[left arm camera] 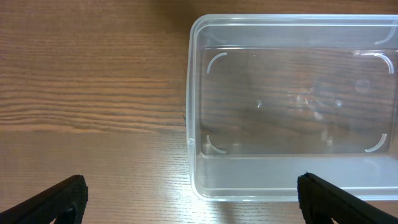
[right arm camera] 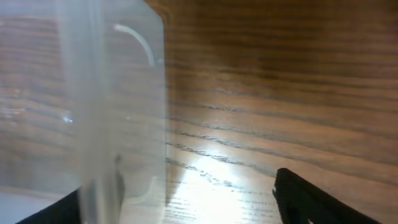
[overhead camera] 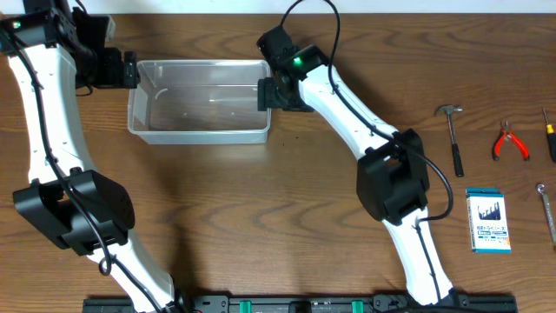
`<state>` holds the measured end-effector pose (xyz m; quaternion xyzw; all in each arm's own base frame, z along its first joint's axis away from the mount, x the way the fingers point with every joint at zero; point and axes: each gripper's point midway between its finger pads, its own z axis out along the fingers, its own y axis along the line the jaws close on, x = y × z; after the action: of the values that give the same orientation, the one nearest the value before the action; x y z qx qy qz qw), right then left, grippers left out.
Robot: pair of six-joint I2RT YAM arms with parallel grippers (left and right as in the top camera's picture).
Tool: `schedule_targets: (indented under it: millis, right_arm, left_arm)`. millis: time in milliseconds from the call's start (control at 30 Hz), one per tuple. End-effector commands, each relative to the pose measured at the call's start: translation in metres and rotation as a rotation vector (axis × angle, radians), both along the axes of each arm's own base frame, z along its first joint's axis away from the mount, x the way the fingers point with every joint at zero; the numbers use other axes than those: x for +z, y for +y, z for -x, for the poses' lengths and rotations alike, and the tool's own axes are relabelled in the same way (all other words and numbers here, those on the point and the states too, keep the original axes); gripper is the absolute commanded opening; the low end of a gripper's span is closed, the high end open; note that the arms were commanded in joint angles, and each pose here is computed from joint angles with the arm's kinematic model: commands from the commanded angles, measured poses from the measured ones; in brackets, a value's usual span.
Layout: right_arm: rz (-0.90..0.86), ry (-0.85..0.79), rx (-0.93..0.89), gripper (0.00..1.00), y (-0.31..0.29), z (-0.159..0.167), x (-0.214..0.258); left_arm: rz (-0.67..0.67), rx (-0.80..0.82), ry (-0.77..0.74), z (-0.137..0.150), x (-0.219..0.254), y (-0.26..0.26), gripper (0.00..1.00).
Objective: Pack container
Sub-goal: 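Lower the right gripper onto the container's right rim, then grip the container rim with the right gripper and drag it rightward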
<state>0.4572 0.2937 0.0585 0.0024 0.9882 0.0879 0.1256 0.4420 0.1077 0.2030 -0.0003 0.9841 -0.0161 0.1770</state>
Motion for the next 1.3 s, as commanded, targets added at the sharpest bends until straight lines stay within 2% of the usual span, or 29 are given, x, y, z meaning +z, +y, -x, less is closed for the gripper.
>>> schedule_targets:
  millis: [0,133,633,867,1000,1267]
  right_arm:
    - [-0.012,-0.003,0.008,0.72,0.003,-0.003,-0.001]
    - [-0.012,-0.003,0.008,0.54,0.003,-0.004,0.000]
    - [0.004,-0.065,-0.012,0.11,0.000,-0.017,0.017]
    - [0.036,-0.153,-0.041,0.01,-0.008,-0.030,0.059]
    - [0.025,-0.169,-0.043,0.01,-0.008,-0.032,0.074]
    - [0.047,-0.138,-0.054,0.01,-0.019,-0.028,0.073]
  left_arm:
    - [0.016,0.014,-0.007,-0.003,0.000,0.000,0.98]
    - [0.016,0.014,-0.007,-0.003,0.000,0.000,0.98]
    - [0.017,0.014,-0.003,-0.002,0.000,0.000,0.98]
    - [0.023,0.014,0.015,0.001,-0.006,-0.001,0.98]
    - [0.028,0.014,0.037,0.004,-0.013,-0.002,0.98]
    - [0.035,0.014,0.059,0.007,-0.020,-0.003,0.98]
